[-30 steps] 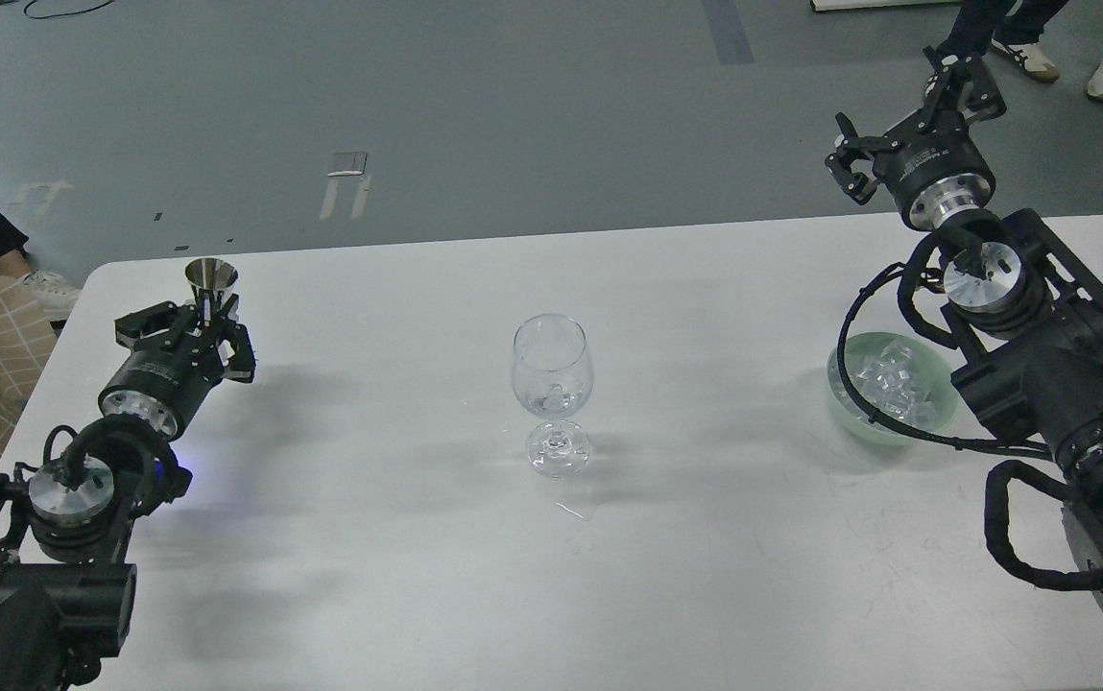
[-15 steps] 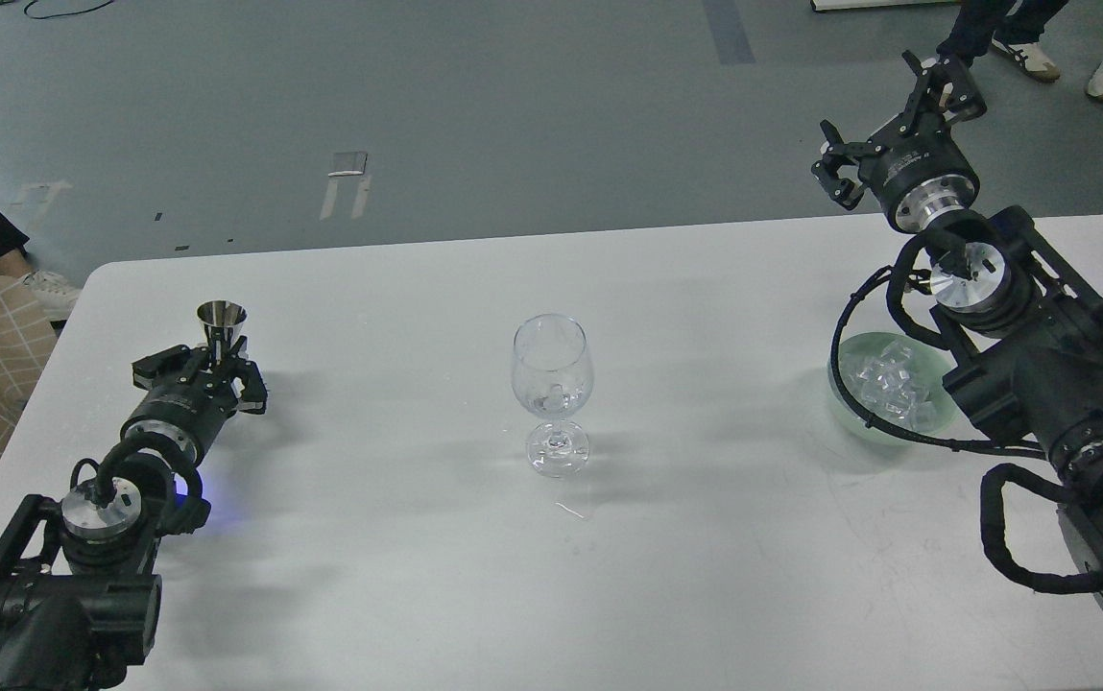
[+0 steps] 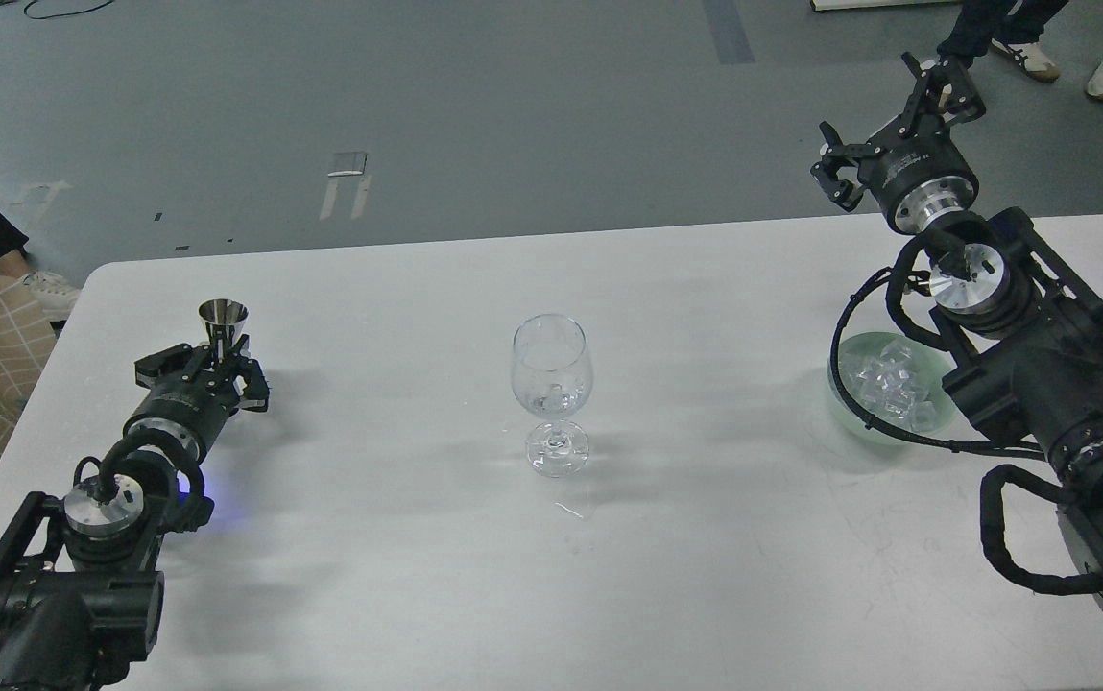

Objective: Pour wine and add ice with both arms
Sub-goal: 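Lower the metal jigger onto the table beside the left arm, then open the left gripper, release the jigger and lift the gripper away, then swing the right gripper up and over toward the ice bowl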

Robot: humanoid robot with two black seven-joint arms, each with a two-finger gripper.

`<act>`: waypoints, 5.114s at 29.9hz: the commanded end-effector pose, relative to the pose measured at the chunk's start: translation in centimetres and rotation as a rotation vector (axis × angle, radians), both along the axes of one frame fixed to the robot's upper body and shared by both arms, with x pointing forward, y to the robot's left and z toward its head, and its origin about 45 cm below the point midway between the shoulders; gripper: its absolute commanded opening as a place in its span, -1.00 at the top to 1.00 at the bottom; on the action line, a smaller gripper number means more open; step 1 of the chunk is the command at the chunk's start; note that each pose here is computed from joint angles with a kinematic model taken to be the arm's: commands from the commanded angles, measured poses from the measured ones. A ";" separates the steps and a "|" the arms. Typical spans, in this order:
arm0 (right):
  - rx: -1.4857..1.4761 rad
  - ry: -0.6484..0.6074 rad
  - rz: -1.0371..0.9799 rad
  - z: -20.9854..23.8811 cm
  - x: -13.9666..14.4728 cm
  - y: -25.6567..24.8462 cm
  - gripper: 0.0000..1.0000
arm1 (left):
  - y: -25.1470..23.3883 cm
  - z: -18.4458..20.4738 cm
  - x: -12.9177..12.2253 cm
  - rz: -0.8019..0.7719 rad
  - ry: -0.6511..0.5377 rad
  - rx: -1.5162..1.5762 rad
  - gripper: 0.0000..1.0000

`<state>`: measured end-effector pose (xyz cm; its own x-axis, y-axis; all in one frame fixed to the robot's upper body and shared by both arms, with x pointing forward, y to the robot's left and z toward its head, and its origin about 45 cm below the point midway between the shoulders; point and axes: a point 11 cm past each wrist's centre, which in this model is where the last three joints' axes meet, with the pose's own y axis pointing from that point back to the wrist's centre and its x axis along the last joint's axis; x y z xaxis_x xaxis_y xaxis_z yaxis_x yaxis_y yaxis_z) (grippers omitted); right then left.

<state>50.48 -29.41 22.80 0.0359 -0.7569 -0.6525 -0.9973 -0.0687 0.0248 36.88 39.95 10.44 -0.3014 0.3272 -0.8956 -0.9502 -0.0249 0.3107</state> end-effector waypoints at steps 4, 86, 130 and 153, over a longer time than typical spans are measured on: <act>0.001 0.001 0.002 0.0 0.0 0.1 -1.00 | -0.1 0.1 0.2 -0.007 -0.002 0.003 0.63; 0.003 0.003 -0.003 -0.2 -0.1 -0.2 -1.00 | -0.6 9.2 2.2 -0.081 -0.184 0.090 -0.91; -0.025 -0.127 0.042 3.8 -0.6 -0.9 -1.00 | -6.6 21.4 9.9 -0.388 -0.394 0.727 -0.95; -0.361 -0.089 0.133 4.7 -1.2 -4.1 -1.00 | -5.5 20.0 10.2 -0.258 -0.436 0.751 -0.92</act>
